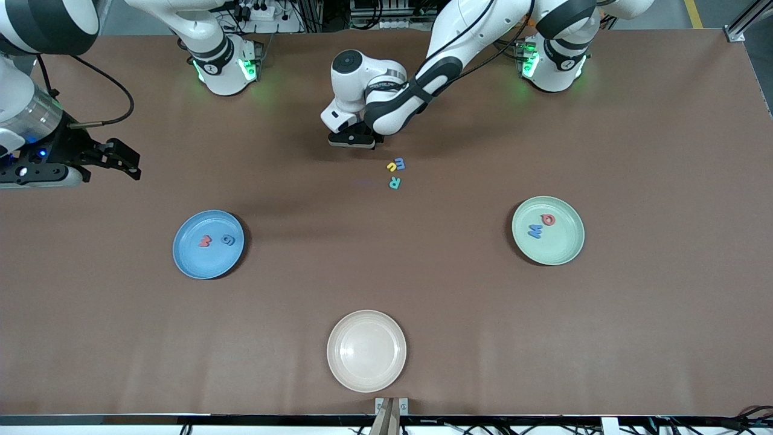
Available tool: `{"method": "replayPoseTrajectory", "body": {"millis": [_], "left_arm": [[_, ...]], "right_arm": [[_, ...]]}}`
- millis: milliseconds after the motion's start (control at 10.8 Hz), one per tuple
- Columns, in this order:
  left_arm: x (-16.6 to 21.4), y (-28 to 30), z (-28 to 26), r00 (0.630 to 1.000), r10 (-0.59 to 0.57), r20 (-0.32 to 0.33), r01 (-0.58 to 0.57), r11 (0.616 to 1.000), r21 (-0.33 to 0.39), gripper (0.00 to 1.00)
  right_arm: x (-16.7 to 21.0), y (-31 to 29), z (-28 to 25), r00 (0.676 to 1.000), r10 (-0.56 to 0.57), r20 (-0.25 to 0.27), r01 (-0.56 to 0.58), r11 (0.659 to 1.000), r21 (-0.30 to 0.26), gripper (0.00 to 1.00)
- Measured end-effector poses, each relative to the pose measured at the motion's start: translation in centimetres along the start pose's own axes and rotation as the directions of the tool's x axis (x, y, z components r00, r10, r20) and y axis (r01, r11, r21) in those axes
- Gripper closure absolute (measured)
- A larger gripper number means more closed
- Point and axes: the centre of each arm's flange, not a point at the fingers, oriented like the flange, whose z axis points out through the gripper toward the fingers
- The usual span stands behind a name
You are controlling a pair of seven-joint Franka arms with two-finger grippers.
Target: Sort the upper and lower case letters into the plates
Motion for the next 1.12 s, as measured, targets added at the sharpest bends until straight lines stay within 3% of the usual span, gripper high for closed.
{"method": "replayPoseTrajectory", "body": {"millis": [279, 465, 744, 930, 1116], "left_arm": [[-0.1, 0.0, 0.0, 0.999, -0.039, 0.0, 0.039, 0.999, 0.0, 0.03], [-0.3, 0.2, -0.2, 0.999, -0.05, 0.0, 0.05, 0.999, -0.005, 0.15], [-0.3, 0.3, -0.3, 0.999, -0.051, -0.001, 0.051, 0.999, -0.006, 0.22], [-0.4, 0.3, -0.4, 0.999, -0.05, -0.002, 0.05, 0.999, -0.008, 0.33], [-0.4, 0.4, -0.6, 0.999, -0.049, -0.002, 0.049, 0.999, -0.009, 0.59]], "right_arm": [[0.2, -0.1, -0.9, 1.0, -0.003, -0.018, 0.003, 1.0, 0.0, 0.0], [0.3, -0.1, -1.7, 1.0, -0.002, -0.028, 0.002, 1.0, 0.0, 0.0], [0.2, 0.3, -2.4, 1.0, 0.005, -0.021, -0.005, 1.0, 0.0, 0.0], [-0.1, 0.5, -4.6, 1.0, 0.008, -0.017, -0.008, 1.0, 0.0, 0.0], [-0.6, 1.0, -6.5, 1.0, 0.018, -0.008, -0.018, 1.0, 0.001, 0.0]]}}
